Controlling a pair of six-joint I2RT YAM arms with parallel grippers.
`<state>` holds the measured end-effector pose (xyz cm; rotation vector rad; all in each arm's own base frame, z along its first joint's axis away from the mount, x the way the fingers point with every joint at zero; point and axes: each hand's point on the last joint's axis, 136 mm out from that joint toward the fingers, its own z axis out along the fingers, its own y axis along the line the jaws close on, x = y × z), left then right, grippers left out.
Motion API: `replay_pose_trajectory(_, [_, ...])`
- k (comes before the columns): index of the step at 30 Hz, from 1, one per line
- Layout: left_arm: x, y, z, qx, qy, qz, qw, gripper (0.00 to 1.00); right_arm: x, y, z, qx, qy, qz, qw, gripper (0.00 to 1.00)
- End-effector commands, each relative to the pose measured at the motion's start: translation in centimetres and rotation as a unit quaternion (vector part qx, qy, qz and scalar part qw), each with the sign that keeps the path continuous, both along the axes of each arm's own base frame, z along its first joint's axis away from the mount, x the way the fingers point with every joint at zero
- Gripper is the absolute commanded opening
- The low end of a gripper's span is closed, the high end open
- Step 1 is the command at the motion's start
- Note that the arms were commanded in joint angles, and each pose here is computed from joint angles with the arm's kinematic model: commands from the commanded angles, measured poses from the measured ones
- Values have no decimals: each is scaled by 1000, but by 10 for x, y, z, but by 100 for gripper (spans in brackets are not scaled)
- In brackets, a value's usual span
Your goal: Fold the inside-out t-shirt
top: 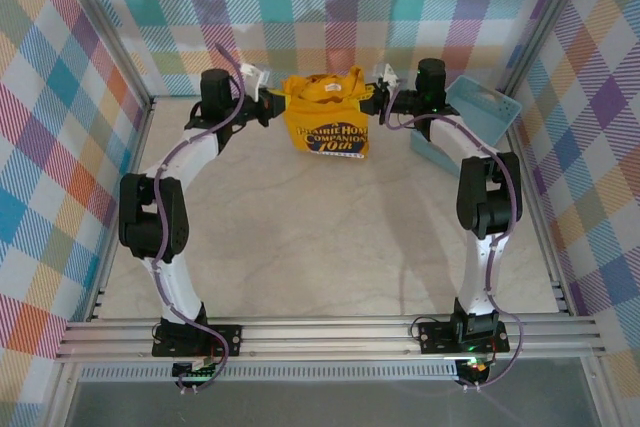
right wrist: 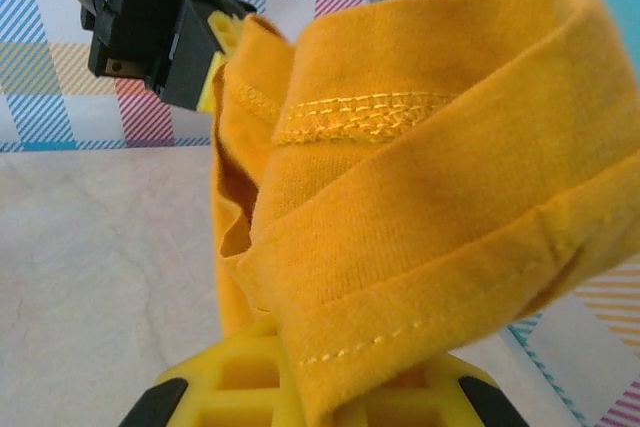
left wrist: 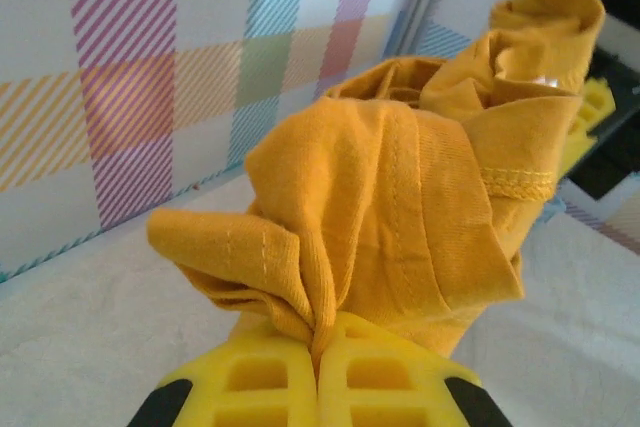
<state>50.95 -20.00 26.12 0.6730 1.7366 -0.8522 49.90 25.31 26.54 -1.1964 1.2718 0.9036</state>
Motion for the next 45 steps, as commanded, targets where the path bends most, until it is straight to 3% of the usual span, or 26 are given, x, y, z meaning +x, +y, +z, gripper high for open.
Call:
replay_pose_trajectory(1, [-36,-8,8,8,-69,-55,996,0,-25,1,-2,-3,-57,48,997,0])
replay_pose_trajectory(6, [-91,-24,-19,25,-69,-107,992,0,-59,-4,-26,1,-57,67,996,0])
replay_pose_trajectory(15, [-167,-41,-40,44,-66,-131,988,0,-127,-8,-62,-10,-25,67,997,0])
replay_pose_trajectory(26, [-212,-37,-67,-2,-11,-32,999,0,-189,-6,-97,-26,107,10,994,0])
replay_pose_trajectory(32, [-197,-20,-80,-23,52,58,997,0,-184,-7,-99,-19,169,-19,985,0])
replay_pose_trajectory(39, [-158,-30,-96,-20,130,69,989,0,-155,-5,-107,-36,245,-46,968,0])
replay_pose_trajectory(45, [-114,-21,-120,-28,229,113,966,0,-126,-6,-123,-53,333,-80,938,0])
